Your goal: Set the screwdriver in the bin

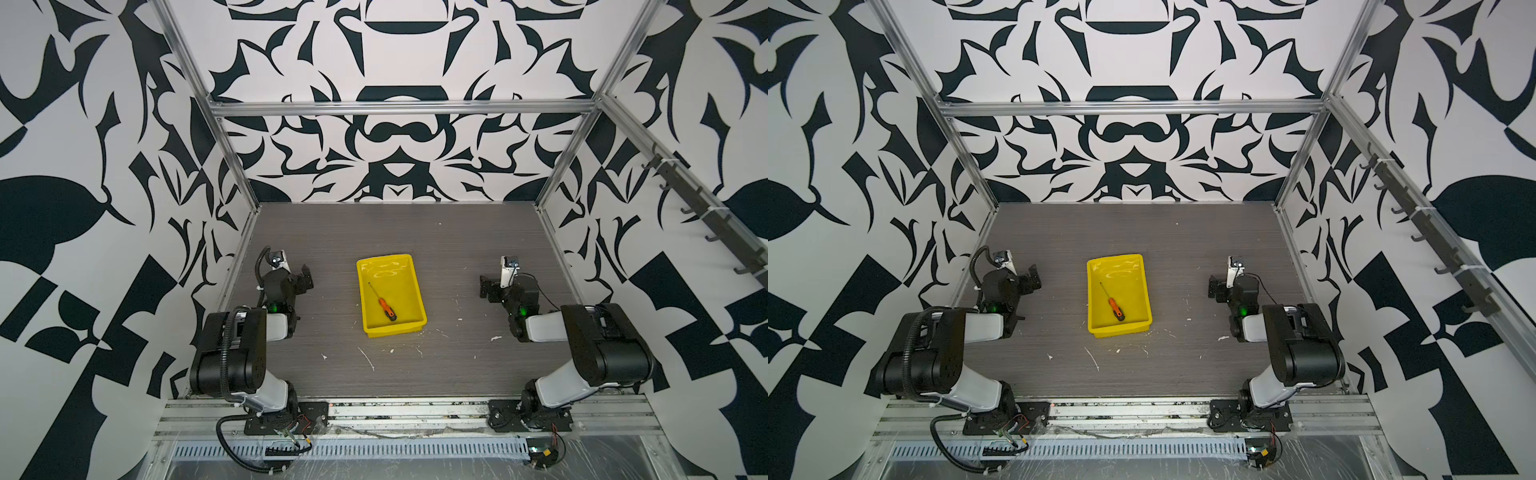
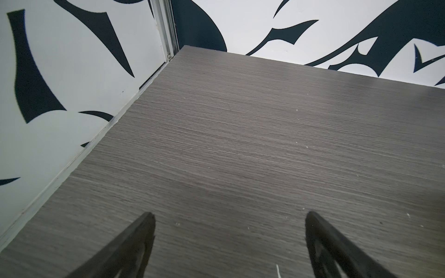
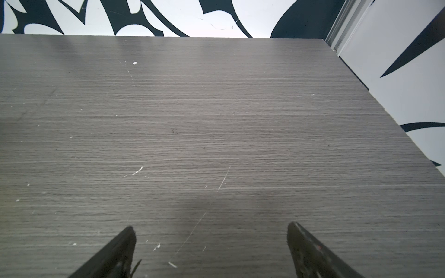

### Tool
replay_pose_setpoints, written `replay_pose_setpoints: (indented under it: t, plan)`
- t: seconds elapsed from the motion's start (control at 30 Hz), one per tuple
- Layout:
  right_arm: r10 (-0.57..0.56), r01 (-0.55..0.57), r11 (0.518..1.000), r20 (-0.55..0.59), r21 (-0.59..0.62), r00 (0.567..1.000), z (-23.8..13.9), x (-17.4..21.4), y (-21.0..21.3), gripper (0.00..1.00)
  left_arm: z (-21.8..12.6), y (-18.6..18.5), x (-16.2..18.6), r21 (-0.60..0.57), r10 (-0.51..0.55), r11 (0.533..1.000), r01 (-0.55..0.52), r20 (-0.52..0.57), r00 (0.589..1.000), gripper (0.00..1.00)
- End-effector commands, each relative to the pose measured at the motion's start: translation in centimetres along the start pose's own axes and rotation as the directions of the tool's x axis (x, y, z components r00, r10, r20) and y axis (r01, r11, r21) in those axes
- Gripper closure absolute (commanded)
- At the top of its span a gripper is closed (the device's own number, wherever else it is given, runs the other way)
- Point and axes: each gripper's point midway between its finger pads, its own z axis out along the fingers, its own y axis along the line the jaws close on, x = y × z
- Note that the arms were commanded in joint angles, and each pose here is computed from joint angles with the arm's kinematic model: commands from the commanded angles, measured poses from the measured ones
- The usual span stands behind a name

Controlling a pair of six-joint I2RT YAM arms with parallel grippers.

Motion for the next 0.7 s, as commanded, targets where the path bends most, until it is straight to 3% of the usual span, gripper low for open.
replay_pose_setpoints:
  t: [0.0,0.67]
  plan:
    - [-0.012,0.012,1.000,0.055,-0.010,0.998,0.11,-1.85,0.34,0.00,0.03,0.01,0.17,0.005,-0.004,1.000,0.004,0.007,1.000,0.01]
    - [-0.014,0.015,1.000,0.055,-0.022,0.998,0.02,-1.76,0.55,0.00,0.03,0.02,0.15,0.004,-0.003,1.000,0.003,0.007,1.000,0.01]
